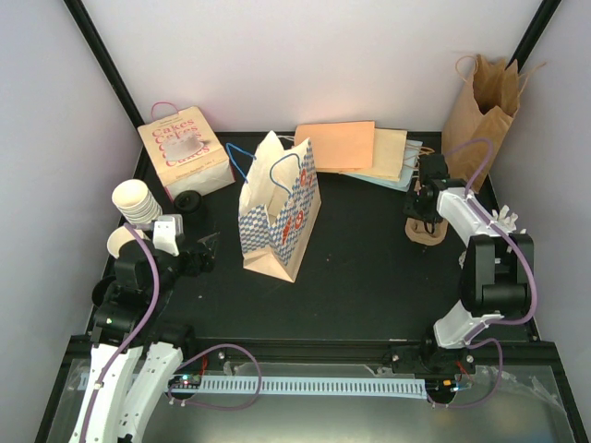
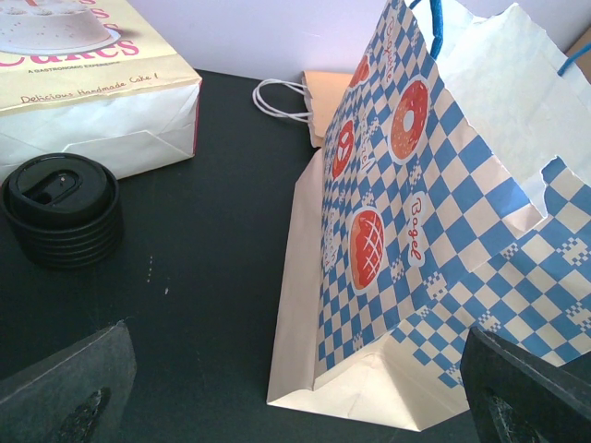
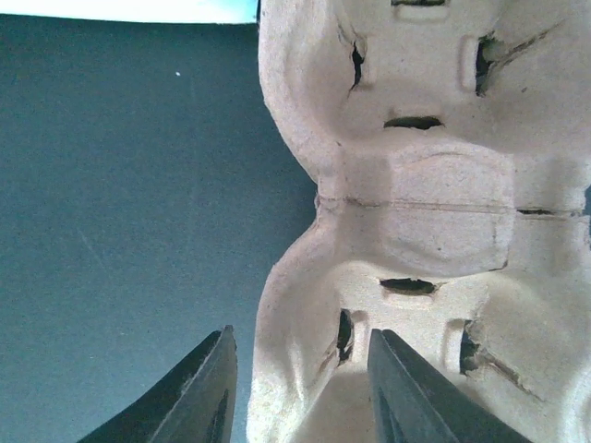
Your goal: Pack the takeout coffee
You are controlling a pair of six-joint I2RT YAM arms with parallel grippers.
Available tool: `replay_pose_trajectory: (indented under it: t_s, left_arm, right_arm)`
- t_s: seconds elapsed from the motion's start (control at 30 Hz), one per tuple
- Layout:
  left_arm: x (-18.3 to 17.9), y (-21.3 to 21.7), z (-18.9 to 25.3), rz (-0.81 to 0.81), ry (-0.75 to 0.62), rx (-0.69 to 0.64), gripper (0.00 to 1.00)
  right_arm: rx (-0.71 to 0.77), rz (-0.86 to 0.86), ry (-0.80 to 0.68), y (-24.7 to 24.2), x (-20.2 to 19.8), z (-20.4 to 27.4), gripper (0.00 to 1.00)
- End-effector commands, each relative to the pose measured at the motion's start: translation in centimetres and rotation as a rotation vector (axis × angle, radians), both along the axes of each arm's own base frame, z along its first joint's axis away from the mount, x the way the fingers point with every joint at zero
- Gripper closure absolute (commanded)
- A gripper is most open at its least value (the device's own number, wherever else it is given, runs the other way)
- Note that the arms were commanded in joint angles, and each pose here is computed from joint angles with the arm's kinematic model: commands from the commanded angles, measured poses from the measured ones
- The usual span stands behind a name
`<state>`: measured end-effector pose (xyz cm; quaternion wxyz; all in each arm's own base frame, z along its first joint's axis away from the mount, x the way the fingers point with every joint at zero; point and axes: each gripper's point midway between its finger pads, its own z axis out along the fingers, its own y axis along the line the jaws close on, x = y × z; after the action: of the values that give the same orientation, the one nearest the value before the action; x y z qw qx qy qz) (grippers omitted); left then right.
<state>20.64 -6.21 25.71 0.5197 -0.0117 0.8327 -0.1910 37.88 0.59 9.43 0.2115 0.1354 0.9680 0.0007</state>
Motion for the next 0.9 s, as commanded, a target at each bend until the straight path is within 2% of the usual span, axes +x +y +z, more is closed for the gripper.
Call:
replay_pose_trajectory:
  t_s: [0.0, 0.17, 0.43, 0.87]
  left_arm:
    - [0.4, -0.4, 0.4, -0.018, -0.014, -0.002, 0.01]
    - [0.4, -0.3, 0.3, -0.017, -0.015, -0.001, 0.01]
    - [0.4, -0.3, 0.4, -0.014, -0.016, -0.002, 0.01]
    - [0.4, -0.3, 0.3, -0.014, -0.014, -0.002, 0.01]
  right_arm:
    - [-0.043, 0.006, 0.014, -0.3, 0.4, -0.6, 0.54]
    - [-0.042, 0.012, 0.028, -0.1, 0.3, -1.1, 0.53]
    - [-0.037, 0.013, 0.033, 0.0, 0.1, -1.4, 0.64]
    - [-0.010, 0.026, 0.050, 0.5, 0.2, -2.2, 0.61]
